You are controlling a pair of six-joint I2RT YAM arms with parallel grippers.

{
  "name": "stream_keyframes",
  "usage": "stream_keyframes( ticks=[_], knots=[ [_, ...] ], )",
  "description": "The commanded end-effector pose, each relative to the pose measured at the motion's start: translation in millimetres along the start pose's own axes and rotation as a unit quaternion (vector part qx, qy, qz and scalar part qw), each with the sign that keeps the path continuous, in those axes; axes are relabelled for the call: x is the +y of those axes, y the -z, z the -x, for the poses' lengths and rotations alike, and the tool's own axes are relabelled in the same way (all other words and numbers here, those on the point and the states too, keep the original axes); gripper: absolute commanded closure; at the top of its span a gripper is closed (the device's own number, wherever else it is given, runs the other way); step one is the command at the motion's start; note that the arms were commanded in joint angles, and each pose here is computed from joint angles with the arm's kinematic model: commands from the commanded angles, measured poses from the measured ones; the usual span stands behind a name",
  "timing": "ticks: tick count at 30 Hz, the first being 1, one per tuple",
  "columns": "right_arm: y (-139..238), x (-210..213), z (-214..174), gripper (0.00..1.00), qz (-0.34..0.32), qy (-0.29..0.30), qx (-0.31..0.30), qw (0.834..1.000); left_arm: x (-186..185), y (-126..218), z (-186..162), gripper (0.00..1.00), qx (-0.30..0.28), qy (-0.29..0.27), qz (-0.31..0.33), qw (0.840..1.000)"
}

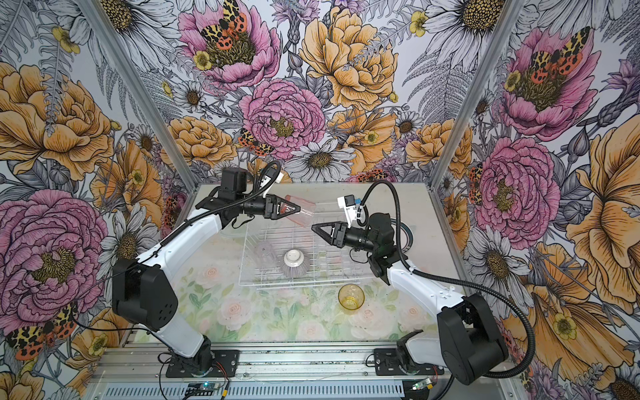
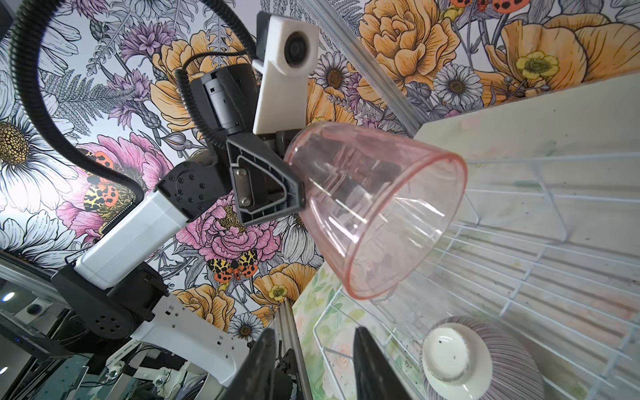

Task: Unload the mixed dishes from the dish rack
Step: 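Hold the pink glass out with the left gripper while the right grasps it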

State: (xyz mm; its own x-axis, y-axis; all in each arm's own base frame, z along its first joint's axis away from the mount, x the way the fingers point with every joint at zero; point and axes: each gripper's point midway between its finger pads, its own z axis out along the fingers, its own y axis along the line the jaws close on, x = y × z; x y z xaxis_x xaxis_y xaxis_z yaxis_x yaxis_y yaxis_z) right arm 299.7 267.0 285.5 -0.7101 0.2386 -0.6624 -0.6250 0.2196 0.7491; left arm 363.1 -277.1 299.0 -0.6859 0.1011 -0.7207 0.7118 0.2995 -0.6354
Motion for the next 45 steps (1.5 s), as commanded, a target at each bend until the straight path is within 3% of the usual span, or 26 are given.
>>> stream_keyframes(
  ticks=[1, 11, 23, 26, 30, 32, 35, 39, 45],
  knots=[
    [-4, 16, 21, 0.61, 0.028, 0.029, -0.019, 0.999, -32, 2, 8, 0.39, -0.012, -0.033, -0.043, 0.998],
    [-8, 31, 37, 0.62, 0.059, 0.048, -0.035, 0.996, -42, -9, 9, 0.4, -0.012, -0.032, -0.072, 0.997],
    [-13, 44, 49, 0.75, 0.111, 0.051, -0.052, 0.991, -58, -21, 14, 0.4, -0.023, -0.03, -0.124, 0.992],
    [-13, 45, 51, 0.83, 0.116, 0.051, -0.053, 0.99, -59, -23, 14, 0.4, -0.022, -0.03, -0.128, 0.991],
    [-14, 46, 53, 1.0, 0.117, 0.05, -0.054, 0.99, -59, -24, 14, 0.4, -0.022, -0.028, -0.129, 0.991],
    [-14, 47, 54, 1.0, 0.116, 0.051, -0.054, 0.99, -58, -24, 15, 0.4, -0.024, -0.027, -0.128, 0.991],
    [-14, 47, 54, 1.0, 0.113, 0.053, -0.053, 0.991, -59, -24, 16, 0.36, -0.027, -0.028, -0.124, 0.991],
    [-13, 48, 53, 1.0, 0.104, 0.059, -0.047, 0.992, -57, -20, 18, 0.22, -0.036, -0.03, -0.109, 0.993],
    [-10, 56, 50, 1.0, 0.093, 0.072, -0.033, 0.993, -55, -9, 23, 0.19, -0.053, -0.034, -0.095, 0.993]
  ],
)
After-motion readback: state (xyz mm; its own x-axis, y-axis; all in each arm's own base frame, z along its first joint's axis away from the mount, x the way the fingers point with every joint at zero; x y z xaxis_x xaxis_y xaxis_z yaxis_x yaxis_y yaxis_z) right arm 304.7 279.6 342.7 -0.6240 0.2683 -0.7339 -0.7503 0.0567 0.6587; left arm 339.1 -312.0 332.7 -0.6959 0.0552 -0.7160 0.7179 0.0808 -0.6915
